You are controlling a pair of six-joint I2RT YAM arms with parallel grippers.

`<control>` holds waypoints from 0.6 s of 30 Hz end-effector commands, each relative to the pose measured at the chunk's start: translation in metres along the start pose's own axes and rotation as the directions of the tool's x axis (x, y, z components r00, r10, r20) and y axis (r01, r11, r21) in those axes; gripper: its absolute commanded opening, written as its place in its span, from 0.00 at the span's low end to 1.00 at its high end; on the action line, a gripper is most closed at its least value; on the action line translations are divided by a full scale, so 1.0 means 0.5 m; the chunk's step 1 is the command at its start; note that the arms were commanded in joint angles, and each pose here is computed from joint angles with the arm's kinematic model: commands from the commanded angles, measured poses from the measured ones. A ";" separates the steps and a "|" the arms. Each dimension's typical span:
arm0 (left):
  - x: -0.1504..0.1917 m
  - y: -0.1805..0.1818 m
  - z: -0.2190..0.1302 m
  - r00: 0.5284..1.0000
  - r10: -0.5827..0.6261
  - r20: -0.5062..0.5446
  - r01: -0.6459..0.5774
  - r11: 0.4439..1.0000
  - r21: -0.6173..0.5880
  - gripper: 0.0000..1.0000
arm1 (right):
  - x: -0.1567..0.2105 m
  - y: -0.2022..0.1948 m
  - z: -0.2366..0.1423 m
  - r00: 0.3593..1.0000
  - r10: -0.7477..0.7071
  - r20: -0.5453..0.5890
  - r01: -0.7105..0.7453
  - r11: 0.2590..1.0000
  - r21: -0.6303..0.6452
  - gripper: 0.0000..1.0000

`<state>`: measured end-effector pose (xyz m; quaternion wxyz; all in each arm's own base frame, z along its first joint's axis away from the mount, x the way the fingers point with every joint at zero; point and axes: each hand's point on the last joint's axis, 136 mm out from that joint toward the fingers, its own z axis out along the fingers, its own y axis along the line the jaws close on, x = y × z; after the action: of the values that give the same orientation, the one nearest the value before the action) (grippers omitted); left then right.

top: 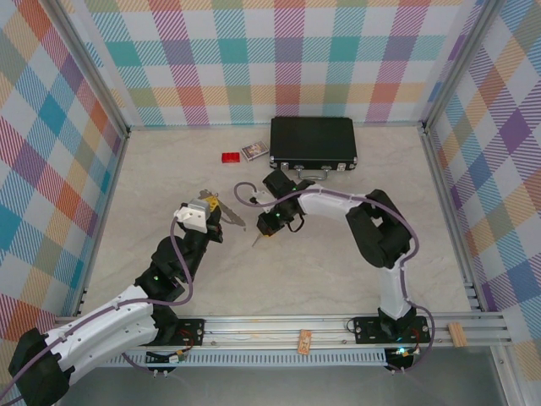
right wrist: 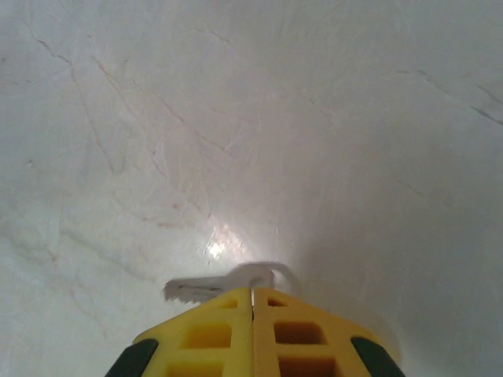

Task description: Put the keys on the keyring

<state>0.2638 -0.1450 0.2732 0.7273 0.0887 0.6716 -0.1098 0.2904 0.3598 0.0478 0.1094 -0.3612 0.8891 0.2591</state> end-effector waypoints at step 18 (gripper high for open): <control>-0.002 -0.109 0.040 0.995 -0.098 -0.028 0.102 0.965 0.242 0.00 | 0.155 -0.141 -0.220 0.852 0.371 0.370 -0.480 0.835 0.268 0.00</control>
<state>0.2685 -0.1902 0.2398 0.6781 0.1562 0.6977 -0.1704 0.2801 0.2264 0.0878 0.2349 -0.1363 0.9446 0.1842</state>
